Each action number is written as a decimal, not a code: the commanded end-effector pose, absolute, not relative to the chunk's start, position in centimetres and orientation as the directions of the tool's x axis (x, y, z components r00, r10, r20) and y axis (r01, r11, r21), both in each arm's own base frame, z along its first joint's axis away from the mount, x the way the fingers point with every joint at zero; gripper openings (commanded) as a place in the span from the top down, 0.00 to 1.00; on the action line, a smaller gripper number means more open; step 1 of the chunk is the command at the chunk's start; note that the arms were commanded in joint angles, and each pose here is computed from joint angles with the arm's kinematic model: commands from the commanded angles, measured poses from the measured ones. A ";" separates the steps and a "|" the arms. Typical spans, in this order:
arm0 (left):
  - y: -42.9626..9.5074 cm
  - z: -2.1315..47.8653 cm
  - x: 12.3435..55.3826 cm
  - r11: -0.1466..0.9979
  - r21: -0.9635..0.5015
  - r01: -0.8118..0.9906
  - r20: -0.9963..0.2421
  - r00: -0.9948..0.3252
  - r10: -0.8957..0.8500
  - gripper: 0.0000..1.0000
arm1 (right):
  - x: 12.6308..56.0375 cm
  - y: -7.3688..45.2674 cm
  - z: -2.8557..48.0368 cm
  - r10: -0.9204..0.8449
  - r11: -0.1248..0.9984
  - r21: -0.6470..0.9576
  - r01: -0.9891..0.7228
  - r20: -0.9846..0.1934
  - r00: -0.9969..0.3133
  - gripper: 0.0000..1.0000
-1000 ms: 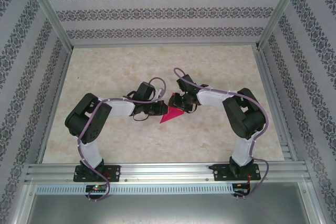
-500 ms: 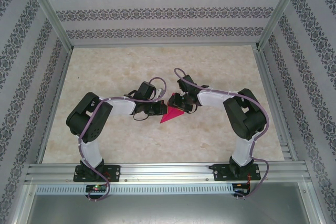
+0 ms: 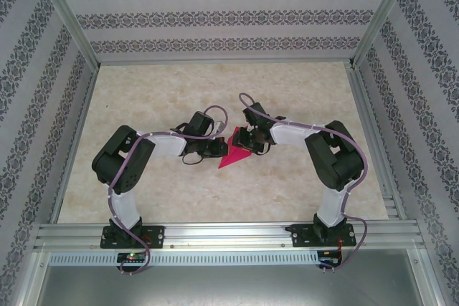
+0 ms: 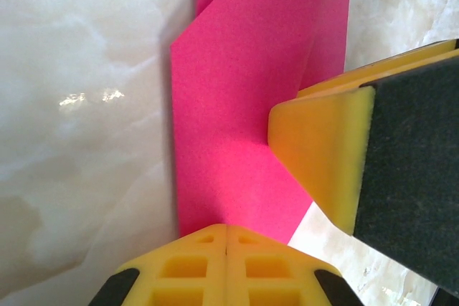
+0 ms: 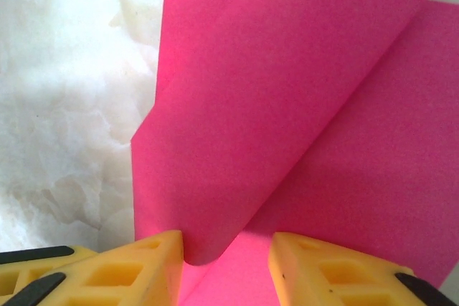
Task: Fold a paper plane with a square sheet of paper (pick it up from the middle)
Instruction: Fourth fold the wing at the center of the table.
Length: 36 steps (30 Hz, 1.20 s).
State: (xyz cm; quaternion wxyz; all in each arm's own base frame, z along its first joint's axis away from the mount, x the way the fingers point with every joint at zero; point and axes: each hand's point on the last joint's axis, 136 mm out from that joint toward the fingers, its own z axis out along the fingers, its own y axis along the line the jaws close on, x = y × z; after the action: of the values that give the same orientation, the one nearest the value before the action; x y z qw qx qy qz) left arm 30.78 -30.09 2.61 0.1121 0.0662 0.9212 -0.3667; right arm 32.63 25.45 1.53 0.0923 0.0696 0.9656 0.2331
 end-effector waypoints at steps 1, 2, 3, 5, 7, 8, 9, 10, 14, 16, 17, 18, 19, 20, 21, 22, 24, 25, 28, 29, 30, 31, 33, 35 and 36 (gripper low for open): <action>-29.6 1.7 31.3 0.744 -0.636 0.203 -0.252 -0.967 0.049 0.95 | 28.8 21.2 -3.6 0.188 0.950 0.252 0.181 -0.003 -0.982 0.62; -29.6 1.8 31.3 0.744 -0.636 0.203 -0.251 -0.967 0.048 0.94 | 28.8 21.2 -3.7 0.187 0.952 0.248 0.181 -0.001 -0.982 0.62; -29.6 1.7 31.2 0.746 -0.635 0.203 -0.252 -0.967 0.049 0.94 | 28.7 21.2 -3.7 0.187 0.952 0.245 0.182 0.002 -0.982 0.63; -29.5 1.6 31.2 0.750 -0.631 0.200 -0.250 -0.967 0.048 0.95 | 28.6 20.9 -4.0 0.188 0.956 0.229 0.186 0.011 -0.982 0.63; -29.5 1.9 31.2 0.748 -0.632 0.201 -0.251 -0.967 0.048 0.95 | 28.6 20.8 -4.2 0.187 0.958 0.217 0.186 0.015 -0.982 0.64; -29.6 2.1 31.3 0.745 -0.635 0.205 -0.255 -0.966 0.048 0.94 | 28.5 20.8 -4.2 0.186 0.959 0.214 0.186 0.018 -0.982 0.64; -29.6 2.4 31.3 0.744 -0.636 0.207 -0.259 -0.965 0.047 0.94 | 28.5 20.8 -4.3 0.185 0.960 0.211 0.185 0.020 -0.982 0.64; -29.7 2.7 31.4 0.741 -0.638 0.211 -0.265 -0.963 0.046 0.95 | 28.4 20.8 -4.4 0.184 0.961 0.207 0.185 0.022 -0.983 0.64; -30.2 4.5 32.0 0.717 -0.658 0.229 -0.301 -0.953 0.029 0.93 | 28.3 20.5 -4.8 0.190 0.964 0.185 0.193 0.032 -0.981 0.66; -30.3 5.2 32.3 0.709 -0.667 0.231 -0.314 -0.949 0.014 0.92 | 28.2 20.5 -4.9 0.198 0.962 0.183 0.201 0.035 -0.980 0.67; -30.4 5.5 32.5 0.706 -0.670 0.230 -0.319 -0.948 0.006 0.92 | 28.2 20.4 -5.0 0.202 0.962 0.179 0.205 0.036 -0.979 0.67; -30.5 5.7 32.7 0.702 -0.674 0.230 -0.326 -0.945 -0.003 0.91 | 28.2 20.4 -5.0 0.206 0.961 0.180 0.209 0.036 -0.978 0.67; -30.5 5.8 32.7 0.700 -0.677 0.228 -0.328 -0.945 -0.010 0.91 | 28.2 20.4 -5.0 0.211 0.960 0.179 0.214 0.036 -0.977 0.67; -30.5 5.8 32.8 0.697 -0.682 0.222 -0.328 -0.945 -0.019 0.91 | 28.2 20.4 -5.0 0.214 0.959 0.180 0.217 0.035 -0.976 0.67; -30.7 5.8 32.8 0.691 -0.689 0.220 -0.324 -0.946 -0.022 0.91 | 28.2 20.4 -5.1 0.218 0.959 0.180 0.221 0.036 -0.975 0.67; -30.8 5.7 32.8 0.683 -0.697 0.219 -0.320 -0.947 -0.023 0.90 | 28.2 20.4 -5.1 0.221 0.958 0.179 0.224 0.036 -0.975 0.67; -31.1 5.5 32.7 0.673 -0.708 0.213 -0.308 -0.951 -0.022 0.89 | 28.2 20.4 -5.2 0.229 0.956 0.179 0.232 0.037 -0.973 0.67; -31.2 5.4 32.6 0.671 -0.710 0.212 -0.303 -0.953 -0.020 0.89 | 28.1 20.4 -5.2 0.230 0.956 0.179 0.233 0.037 -0.972 0.67; -31.3 4.9 32.5 0.675 -0.708 0.207 -0.292 -0.956 -0.013 0.88 | 28.1 20.3 -5.3 0.238 0.954 0.176 0.241 0.041 -0.970 0.67; -31.2 4.7 32.5 0.681 -0.702 0.206 -0.290 -0.957 -0.011 0.88 | 28.1 20.3 -5.3 0.240 0.954 0.175 0.244 0.043 -0.970 0.67; -31.1 4.3 32.5 0.688 -0.697 0.202 -0.286 -0.958 -0.008 0.88 | 28.1 20.3 -5.3 0.243 0.953 0.174 0.246 0.042 -0.969 0.68; -31.1 4.1 32.5 0.692 -0.693 0.200 -0.283 -0.959 -0.006 0.88 | 28.0 20.3 -5.3 0.245 0.953 0.173 0.248 0.043 -0.969 0.68; -31.0 3.5 32.5 0.705 -0.683 0.191 -0.273 -0.962 -0.004 0.89 | 27.9 20.2 -5.4 0.247 0.953 0.168 0.252 0.047 -0.968 0.69; -30.8 3.0 32.5 0.719 -0.670 0.183 -0.267 -0.964 -0.003 0.90 | 27.9 20.1 -5.4 0.249 0.953 0.164 0.253 0.046 -0.968 0.69; -30.7 2.8 32.6 0.724 -0.665 0.183 -0.268 -0.964 -0.002 0.90 | 27.8 20.0 -5.4 0.248 0.954 0.163 0.252 0.047 -0.968 0.70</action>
State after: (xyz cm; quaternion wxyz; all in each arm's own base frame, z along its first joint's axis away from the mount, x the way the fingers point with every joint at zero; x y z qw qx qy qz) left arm 31.80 -30.71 3.23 0.1217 0.0525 0.9167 -0.3768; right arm 32.60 25.06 0.99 0.0698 0.0943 0.9708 0.2091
